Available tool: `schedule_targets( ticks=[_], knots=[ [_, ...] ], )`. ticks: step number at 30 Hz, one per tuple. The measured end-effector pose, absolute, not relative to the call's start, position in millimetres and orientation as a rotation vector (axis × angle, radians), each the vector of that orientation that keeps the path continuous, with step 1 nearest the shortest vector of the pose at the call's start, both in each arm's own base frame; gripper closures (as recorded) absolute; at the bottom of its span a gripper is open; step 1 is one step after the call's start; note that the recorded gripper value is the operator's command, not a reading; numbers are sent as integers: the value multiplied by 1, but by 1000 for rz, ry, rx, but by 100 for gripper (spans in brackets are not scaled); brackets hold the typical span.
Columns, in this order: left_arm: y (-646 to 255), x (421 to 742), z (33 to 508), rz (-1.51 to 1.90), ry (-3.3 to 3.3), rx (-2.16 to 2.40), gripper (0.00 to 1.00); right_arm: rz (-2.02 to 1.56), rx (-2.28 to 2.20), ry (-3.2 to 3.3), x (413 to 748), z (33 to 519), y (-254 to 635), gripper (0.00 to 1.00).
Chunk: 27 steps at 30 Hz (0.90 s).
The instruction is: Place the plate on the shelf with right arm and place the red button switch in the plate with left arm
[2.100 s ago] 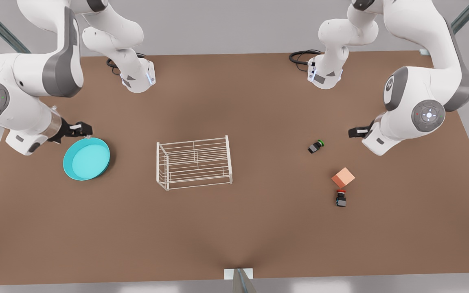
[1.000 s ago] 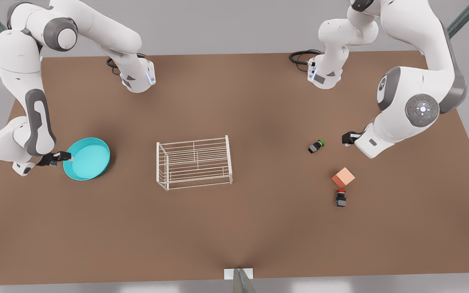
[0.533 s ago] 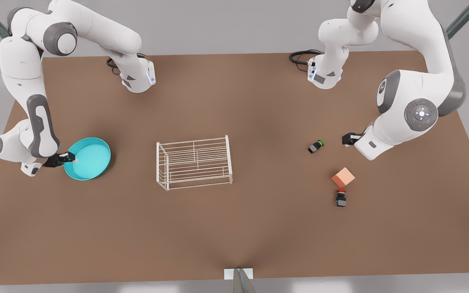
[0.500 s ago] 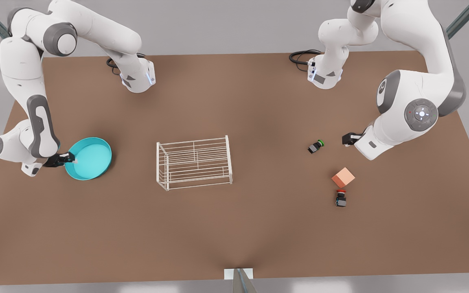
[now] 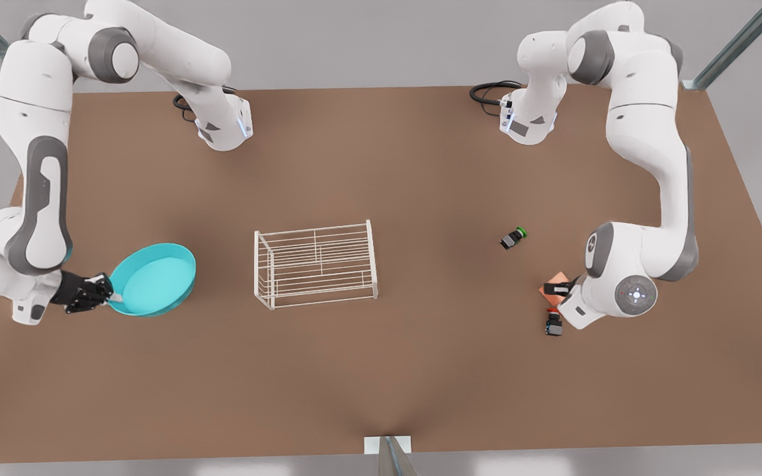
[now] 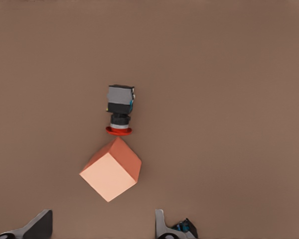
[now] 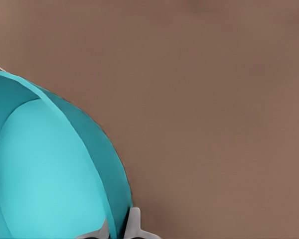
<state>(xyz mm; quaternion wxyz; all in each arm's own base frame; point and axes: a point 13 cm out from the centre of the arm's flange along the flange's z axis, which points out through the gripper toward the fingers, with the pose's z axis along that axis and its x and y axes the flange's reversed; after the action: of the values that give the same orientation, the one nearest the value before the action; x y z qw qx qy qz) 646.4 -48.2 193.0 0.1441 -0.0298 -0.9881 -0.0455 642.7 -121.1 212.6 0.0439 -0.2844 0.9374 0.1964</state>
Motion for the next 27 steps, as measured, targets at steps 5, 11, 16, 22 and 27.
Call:
schedule_targets(
  ticks=[5, 11, 16, 22, 27],
  knots=[
    [-36, 687, 158, -118, -2977, -68, 0, 727, -1126, 2741, 676, 297, 47, 79],
    [-51, 691, 72, -98, -3014, -113, 0, 865, -1194, 2731, 669, 334, 167, 79],
    [-46, 680, 38, -89, -3014, -113, 0, 841, -1240, 2874, 641, 297, 235, 79],
    [-40, 671, 28, -72, -3011, -144, 0, 674, -1171, 3041, 634, 246, 235, 79],
    [-41, 673, 29, -70, -3019, -181, 31, 618, -1092, 3101, 634, 220, 244, 79]
  ],
)
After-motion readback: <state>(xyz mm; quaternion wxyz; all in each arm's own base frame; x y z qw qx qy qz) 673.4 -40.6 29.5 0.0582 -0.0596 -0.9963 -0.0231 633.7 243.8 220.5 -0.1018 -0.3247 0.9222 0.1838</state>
